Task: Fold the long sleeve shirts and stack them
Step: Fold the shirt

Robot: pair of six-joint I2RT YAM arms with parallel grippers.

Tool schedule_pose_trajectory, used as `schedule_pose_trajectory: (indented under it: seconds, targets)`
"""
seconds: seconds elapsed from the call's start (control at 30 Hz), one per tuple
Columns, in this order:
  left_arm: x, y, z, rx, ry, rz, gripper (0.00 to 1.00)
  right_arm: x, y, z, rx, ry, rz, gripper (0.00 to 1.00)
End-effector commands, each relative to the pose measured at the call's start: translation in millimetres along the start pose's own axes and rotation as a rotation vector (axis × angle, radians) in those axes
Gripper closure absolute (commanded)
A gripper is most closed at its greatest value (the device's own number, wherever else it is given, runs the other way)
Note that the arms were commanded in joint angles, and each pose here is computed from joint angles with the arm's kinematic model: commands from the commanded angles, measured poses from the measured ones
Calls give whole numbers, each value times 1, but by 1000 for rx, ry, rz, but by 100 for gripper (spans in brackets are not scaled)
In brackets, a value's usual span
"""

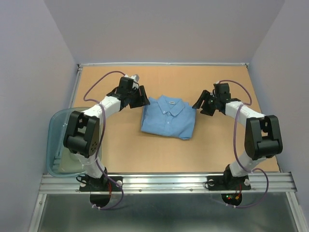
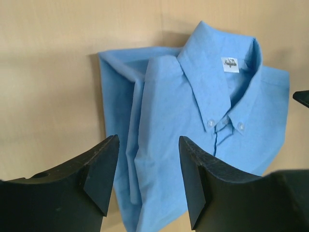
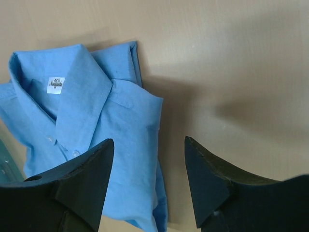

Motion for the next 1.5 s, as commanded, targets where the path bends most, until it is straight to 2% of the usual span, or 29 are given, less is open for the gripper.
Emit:
schedule_pose_trajectory:
  seconds: [0.0,0.13,0.27,0.5,0.57,0.87,1.0,1.07,1.13,1.17,1.27,1.47]
  targets:
    - [-4,16,11,-21,27,39,36,21,19,10,-51,111,-30,34]
    - [0,19,21,-19,53,35,36,18,17,22,-23,122,-30,35]
    - [1,18,29,-7,44,30,36,19,17,31,-7,151,-43,41]
    - [6,12,40,11,49,20,36,25,22,38,4,196,-70,63]
    - [8,8,45,21,46,12,36,27,23,39,7,213,-90,64]
    - [13,-2,62,47,27,-37,42,35,23,41,16,251,-158,83]
    - [15,-9,64,47,12,-46,49,47,20,43,26,286,-227,97]
    - [16,-13,64,49,1,-50,60,54,21,43,20,302,-267,99]
    - [17,-16,63,51,-2,-61,61,65,23,42,12,324,-303,99]
    - [17,-17,63,49,-6,-61,70,69,24,42,8,335,-326,99]
    - [20,-19,60,46,-9,-78,91,79,26,42,-2,356,-366,99]
    - [27,-24,51,15,-33,-126,92,101,26,39,-23,439,-455,99]
Point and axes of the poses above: each gripper's point midway between its finger pads, its own z axis out along the fingers, its own x axis along the line the jaws close on, y = z × x, the point moved 6 cm from there along -z, back along the fingers, and after that the axes turned 3 degrees about z, right-handed, at the moved point
